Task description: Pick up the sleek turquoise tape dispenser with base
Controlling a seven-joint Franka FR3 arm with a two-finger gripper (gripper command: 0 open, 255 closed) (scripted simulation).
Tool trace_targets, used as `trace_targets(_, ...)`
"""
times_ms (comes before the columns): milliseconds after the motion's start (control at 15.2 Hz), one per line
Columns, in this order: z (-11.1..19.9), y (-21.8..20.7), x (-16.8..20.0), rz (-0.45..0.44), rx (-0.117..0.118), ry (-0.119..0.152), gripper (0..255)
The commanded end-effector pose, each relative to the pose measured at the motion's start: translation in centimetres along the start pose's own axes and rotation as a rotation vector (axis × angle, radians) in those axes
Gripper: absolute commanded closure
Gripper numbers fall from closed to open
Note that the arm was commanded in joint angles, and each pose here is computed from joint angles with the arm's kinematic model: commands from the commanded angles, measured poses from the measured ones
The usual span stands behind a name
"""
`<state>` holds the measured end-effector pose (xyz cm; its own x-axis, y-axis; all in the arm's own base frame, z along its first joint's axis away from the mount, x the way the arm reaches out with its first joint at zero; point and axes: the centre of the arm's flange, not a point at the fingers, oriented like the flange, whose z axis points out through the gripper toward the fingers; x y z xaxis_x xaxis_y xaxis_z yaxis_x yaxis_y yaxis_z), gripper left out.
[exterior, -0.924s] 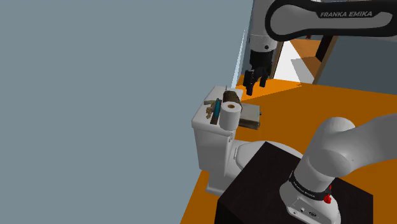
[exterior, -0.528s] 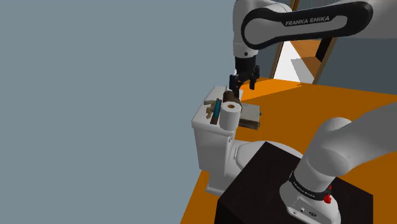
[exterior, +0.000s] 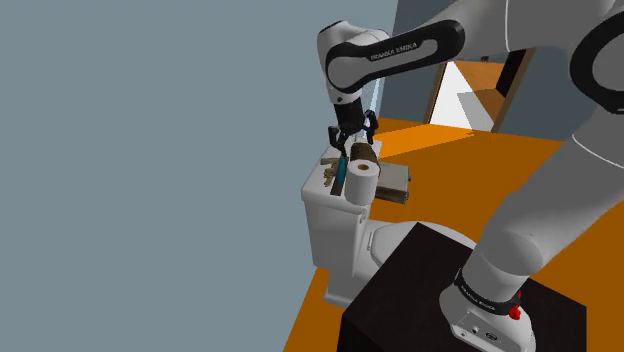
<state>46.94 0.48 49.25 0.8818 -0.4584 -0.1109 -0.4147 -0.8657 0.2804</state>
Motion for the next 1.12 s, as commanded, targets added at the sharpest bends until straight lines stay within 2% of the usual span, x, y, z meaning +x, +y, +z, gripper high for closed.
trace_targets(0,1.5,-1.1,2.8,0.062,-0.029,-0.025,0)
trace_targets(462,5.9,-3.2,12.5,0.268,-0.129,-0.111,0)
trace_targets(1056,9.8,-4.4,13.0,0.27,-0.13,-0.112,0)
